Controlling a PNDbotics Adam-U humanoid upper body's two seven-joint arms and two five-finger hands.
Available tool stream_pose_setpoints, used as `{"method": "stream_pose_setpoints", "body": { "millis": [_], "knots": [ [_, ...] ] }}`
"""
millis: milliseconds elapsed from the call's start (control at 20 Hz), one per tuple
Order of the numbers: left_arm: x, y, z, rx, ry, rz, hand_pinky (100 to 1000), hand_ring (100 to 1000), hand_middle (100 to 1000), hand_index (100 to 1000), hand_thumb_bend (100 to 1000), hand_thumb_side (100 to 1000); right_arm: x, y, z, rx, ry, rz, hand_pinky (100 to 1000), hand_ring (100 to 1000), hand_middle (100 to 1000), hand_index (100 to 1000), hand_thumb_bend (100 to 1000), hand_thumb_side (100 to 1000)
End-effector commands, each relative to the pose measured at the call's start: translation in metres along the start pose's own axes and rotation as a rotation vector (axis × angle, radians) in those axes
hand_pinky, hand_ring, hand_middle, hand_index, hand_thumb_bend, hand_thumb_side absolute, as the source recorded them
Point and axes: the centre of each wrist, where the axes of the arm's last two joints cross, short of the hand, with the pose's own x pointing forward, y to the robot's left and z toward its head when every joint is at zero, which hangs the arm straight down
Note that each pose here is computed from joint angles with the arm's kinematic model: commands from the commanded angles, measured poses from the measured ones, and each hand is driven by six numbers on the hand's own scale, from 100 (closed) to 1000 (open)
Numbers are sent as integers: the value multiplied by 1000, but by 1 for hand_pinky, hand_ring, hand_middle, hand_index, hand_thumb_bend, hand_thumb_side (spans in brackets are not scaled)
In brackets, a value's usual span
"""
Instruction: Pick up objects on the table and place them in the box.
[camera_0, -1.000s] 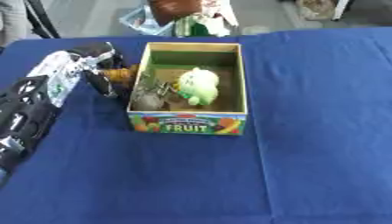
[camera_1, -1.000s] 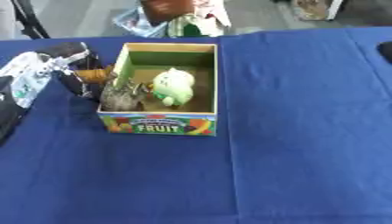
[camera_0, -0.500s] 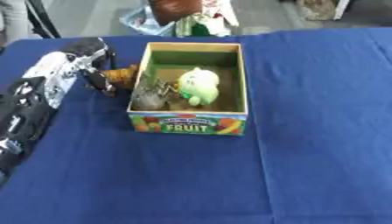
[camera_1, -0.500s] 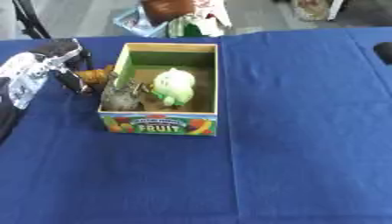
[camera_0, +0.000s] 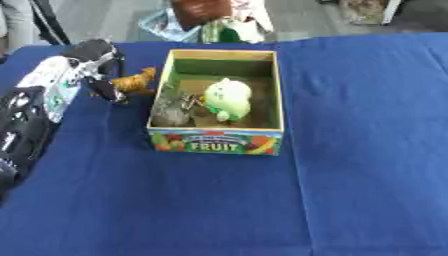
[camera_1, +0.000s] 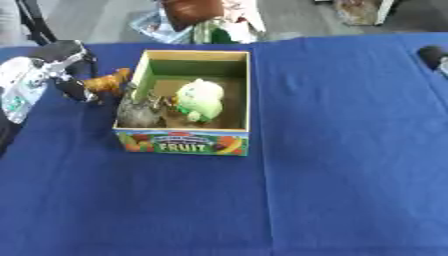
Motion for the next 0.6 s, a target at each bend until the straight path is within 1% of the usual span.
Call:
{"method": "stream_pose_setpoints", "body": {
  "millis": [50,200,500,550,600],
  "knots": [
    [-10,20,5,63,24,-33,356,219,151,368,358,100,4,-8,-5,-4,-23,20,589,704,719,853,559,283],
    [-8,19,4,78,14,-38,342,197,124,340,332,100,4,-7,-5,-2,-23,18,590,704,719,853,559,283],
    [-8,17,3,84,7,-40,342,197,124,340,332,100,4,-7,-5,-1,-24,17,590,704,719,853,559,283],
    [-8,19,3,93,8,-39,294,148,100,277,313,111,4,-7,-5,-1,-23,16,591,704,719,854,558,282],
    [-7,24,4,119,9,-37,281,133,100,261,315,116,4,-7,-5,0,-23,16,591,705,719,854,558,282]
  ]
}}
